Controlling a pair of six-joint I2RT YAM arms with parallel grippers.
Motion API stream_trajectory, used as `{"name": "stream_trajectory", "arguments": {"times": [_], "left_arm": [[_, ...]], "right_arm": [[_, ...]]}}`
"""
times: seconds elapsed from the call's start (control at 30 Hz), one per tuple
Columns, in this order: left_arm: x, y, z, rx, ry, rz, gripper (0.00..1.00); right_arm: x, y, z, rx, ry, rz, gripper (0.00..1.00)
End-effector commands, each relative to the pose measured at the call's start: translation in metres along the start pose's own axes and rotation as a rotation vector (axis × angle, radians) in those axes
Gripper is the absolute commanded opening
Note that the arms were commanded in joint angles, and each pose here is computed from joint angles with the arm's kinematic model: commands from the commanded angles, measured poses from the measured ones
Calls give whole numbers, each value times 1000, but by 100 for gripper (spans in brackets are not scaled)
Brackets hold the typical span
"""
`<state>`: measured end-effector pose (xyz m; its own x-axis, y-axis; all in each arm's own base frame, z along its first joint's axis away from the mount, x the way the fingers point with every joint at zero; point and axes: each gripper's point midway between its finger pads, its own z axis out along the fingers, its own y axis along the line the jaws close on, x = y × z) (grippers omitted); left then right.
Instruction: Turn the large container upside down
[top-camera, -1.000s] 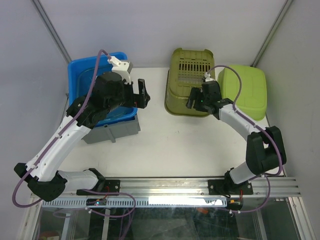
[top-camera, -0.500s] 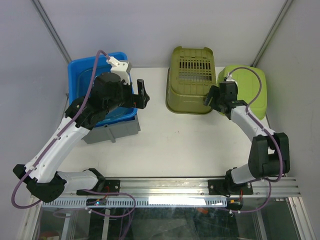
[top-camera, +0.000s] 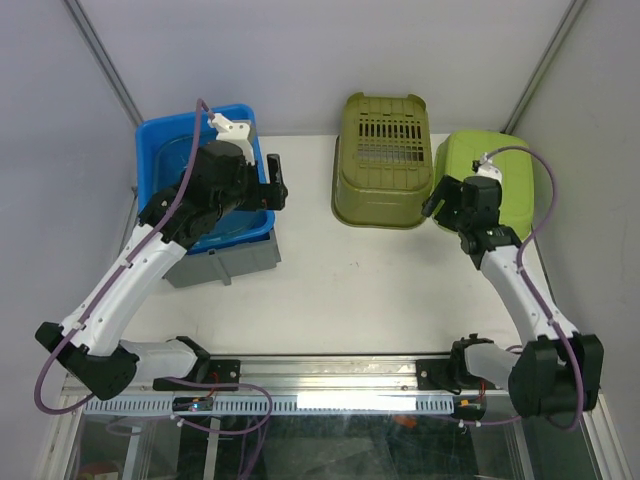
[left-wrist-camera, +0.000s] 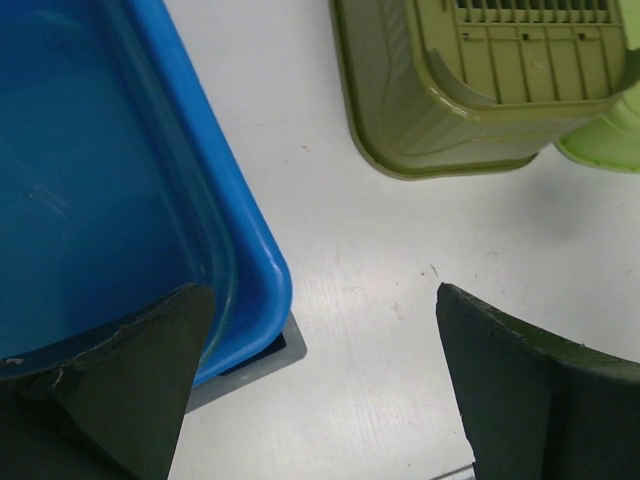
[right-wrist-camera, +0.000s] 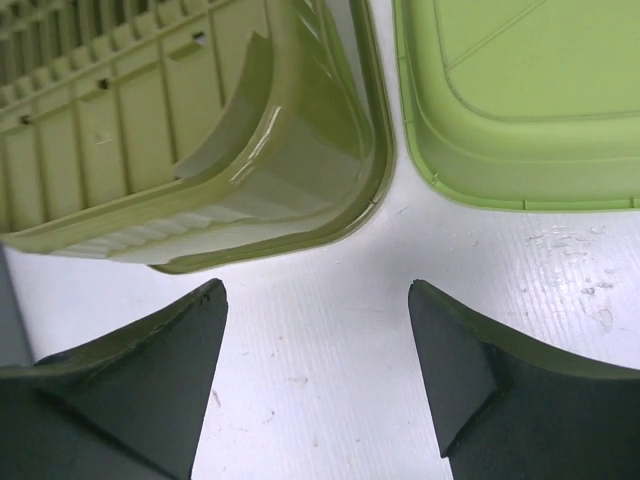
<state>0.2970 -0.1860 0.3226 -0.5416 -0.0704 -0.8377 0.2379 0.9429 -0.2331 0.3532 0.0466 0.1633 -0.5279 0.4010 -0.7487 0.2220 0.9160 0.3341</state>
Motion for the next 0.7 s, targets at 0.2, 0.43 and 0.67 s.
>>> {"name": "stream_trajectory", "arguments": {"times": [0.2,0.43,0.67], "left_arm": [[-12,50,13,-147,-12,-80,99],[-9,61,9,-177,-7,-119,99],[2,63,12,-176,23,-126,99]], "right_arm": [[-23,77,-57,-403,-93,11,77],[12,170,-61,-534,-16,-178,78],[34,227,-27,-489,48,-244,79]]}}
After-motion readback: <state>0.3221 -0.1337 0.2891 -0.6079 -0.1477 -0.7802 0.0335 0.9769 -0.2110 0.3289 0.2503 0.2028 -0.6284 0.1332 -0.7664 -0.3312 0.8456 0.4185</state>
